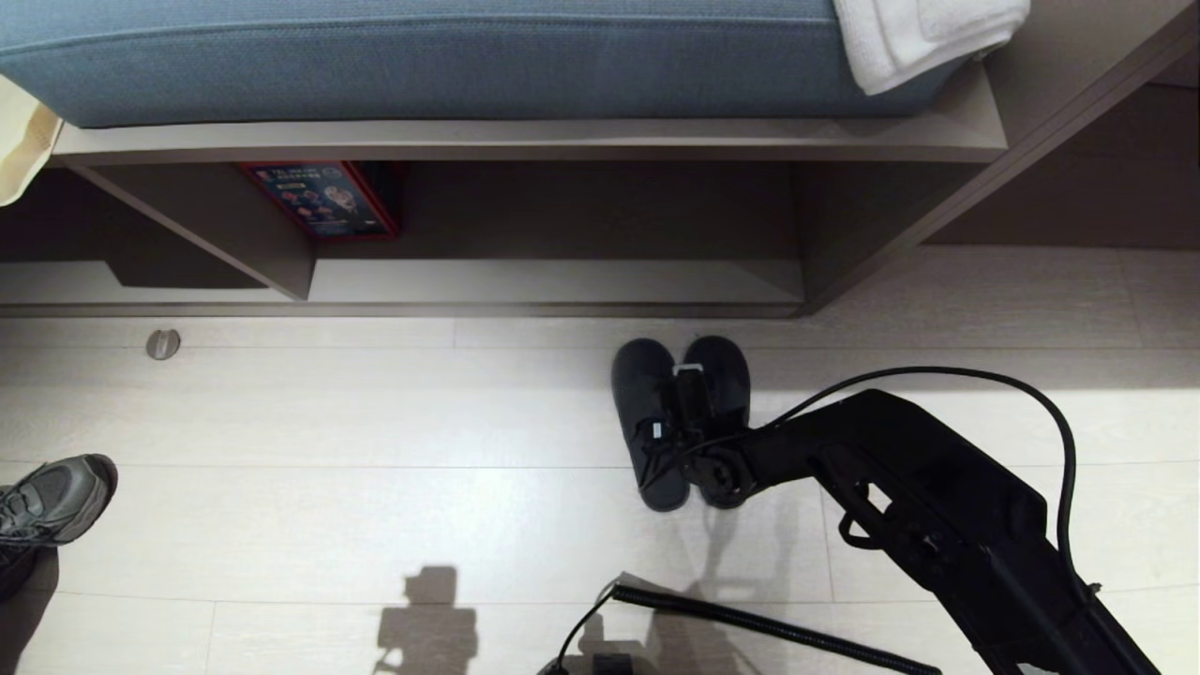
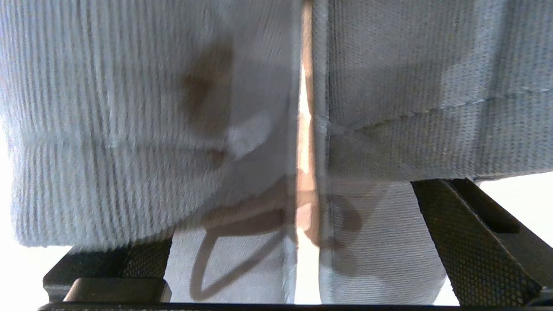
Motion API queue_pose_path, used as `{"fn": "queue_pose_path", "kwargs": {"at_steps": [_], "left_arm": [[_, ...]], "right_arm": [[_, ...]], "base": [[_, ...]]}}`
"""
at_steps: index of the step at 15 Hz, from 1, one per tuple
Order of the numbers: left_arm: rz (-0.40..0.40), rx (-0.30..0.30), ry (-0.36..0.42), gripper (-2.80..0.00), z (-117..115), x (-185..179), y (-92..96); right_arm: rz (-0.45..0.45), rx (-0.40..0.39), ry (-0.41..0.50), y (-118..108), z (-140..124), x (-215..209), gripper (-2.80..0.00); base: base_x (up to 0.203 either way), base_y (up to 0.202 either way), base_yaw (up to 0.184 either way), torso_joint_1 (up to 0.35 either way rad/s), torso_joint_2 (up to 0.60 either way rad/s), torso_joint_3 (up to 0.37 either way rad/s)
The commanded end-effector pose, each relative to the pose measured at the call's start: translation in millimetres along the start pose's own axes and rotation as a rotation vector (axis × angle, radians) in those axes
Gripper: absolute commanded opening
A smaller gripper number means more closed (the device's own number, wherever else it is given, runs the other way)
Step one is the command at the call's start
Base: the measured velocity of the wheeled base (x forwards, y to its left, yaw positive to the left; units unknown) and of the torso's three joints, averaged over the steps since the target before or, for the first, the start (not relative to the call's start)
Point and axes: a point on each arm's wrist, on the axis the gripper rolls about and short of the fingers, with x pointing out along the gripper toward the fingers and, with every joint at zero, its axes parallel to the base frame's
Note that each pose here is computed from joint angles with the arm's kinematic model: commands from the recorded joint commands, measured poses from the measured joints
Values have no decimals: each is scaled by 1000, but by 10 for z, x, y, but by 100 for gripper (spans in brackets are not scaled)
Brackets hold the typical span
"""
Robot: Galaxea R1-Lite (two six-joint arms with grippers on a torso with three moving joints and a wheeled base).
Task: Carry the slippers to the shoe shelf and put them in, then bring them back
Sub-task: Pick up the slippers on the floor
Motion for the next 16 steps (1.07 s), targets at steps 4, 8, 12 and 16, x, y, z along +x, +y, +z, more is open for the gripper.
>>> {"fn": "queue_pose_path", "kwargs": {"at_steps": [4, 8, 12, 16], "left_arm": [[1, 0, 9, -280, -25, 7, 1], [1, 0, 7, -280, -20, 6, 1], [1, 0, 8, -280, -21, 6, 1], [1, -2, 9, -280, -25, 7, 1]], "right_arm": [[2, 15, -56, -19, 169, -64, 0], [14, -4, -66, -6, 201, -73, 0], [31, -45, -155, 40, 166, 26, -280], [20, -68, -145, -5, 105, 86, -280]], "base": [[0, 0, 0, 0, 0, 0], [0, 0, 0, 0, 0, 0], [0, 0, 0, 0, 0, 0], [0, 0, 0, 0, 0, 0]]}}
